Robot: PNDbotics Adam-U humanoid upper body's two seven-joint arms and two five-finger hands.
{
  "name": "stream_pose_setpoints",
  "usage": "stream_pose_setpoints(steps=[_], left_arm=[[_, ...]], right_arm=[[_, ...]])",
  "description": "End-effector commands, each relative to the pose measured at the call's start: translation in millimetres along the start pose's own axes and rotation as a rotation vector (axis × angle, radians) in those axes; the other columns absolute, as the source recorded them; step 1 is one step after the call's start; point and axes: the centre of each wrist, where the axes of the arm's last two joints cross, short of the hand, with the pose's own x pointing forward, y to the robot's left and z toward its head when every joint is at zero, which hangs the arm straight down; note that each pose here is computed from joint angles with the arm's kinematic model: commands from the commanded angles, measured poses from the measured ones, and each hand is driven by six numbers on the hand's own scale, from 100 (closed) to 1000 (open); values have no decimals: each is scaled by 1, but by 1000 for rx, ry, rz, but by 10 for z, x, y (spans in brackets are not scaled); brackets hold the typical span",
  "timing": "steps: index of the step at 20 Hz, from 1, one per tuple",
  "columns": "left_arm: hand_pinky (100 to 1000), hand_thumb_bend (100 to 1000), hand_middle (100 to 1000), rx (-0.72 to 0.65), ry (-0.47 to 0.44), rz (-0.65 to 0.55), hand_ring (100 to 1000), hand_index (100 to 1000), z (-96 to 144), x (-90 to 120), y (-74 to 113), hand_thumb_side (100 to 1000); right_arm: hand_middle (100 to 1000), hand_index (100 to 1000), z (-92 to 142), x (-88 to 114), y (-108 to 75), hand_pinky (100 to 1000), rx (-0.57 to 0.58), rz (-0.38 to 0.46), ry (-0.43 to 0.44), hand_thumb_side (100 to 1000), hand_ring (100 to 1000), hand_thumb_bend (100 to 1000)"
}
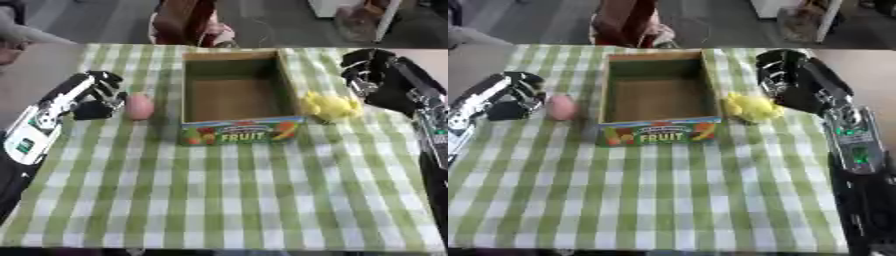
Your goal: Pick up objects on the table and place them in the box.
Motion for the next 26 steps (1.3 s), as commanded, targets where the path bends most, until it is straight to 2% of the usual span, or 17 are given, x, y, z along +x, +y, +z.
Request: stream_pose_setpoints(steps=[1, 7, 12, 15, 16, 17, 18, 19, 20, 24, 26], left_arm=[[676, 172, 699, 54, -8, -41, 689, 847, -64, 36, 40, 520], [670, 222, 692, 84, -20, -119, 681, 844, -120, 75, -70, 570], [673, 280, 689, 41, -55, -162, 679, 844, -122, 89, -115, 613], [673, 255, 685, 10, -77, -186, 677, 841, -120, 112, -107, 568], [664, 187, 663, 1, -81, -195, 657, 832, -119, 119, -102, 476], [661, 159, 648, -6, -84, -209, 643, 826, -118, 126, -94, 434], [632, 100, 582, -9, -85, -222, 585, 781, -117, 134, -85, 315], [629, 100, 575, -5, -82, -236, 579, 775, -116, 139, -72, 299], [598, 100, 514, 4, -78, -250, 526, 734, -115, 146, -58, 179], [530, 100, 359, 80, -72, -291, 411, 609, -110, 173, -3, 255], [518, 100, 306, 135, -80, -291, 376, 561, -104, 188, 27, 262]], right_arm=[[699, 790, -58, 120, -79, 627, -6, 25, -38, 303, 702, 100], [699, 790, -64, 122, -74, 627, -6, 23, -40, 304, 702, 100], [699, 790, -59, 117, -73, 627, -6, 23, -37, 306, 702, 100], [699, 790, -58, 116, -70, 626, -6, 23, -37, 307, 702, 100], [699, 790, -58, 116, -69, 627, -6, 22, -36, 307, 702, 100], [699, 790, -58, 116, -69, 627, -6, 22, -36, 308, 702, 100], [699, 790, -56, 115, -68, 626, -7, 22, -36, 310, 702, 100], [699, 790, -55, 113, -68, 626, -7, 21, -35, 311, 702, 100], [699, 790, -53, 112, -67, 626, -8, 21, -34, 314, 702, 100], [699, 791, -49, 109, -63, 626, -10, 19, -32, 325, 702, 100], [699, 791, -48, 108, -63, 626, -10, 20, -30, 327, 702, 100]])
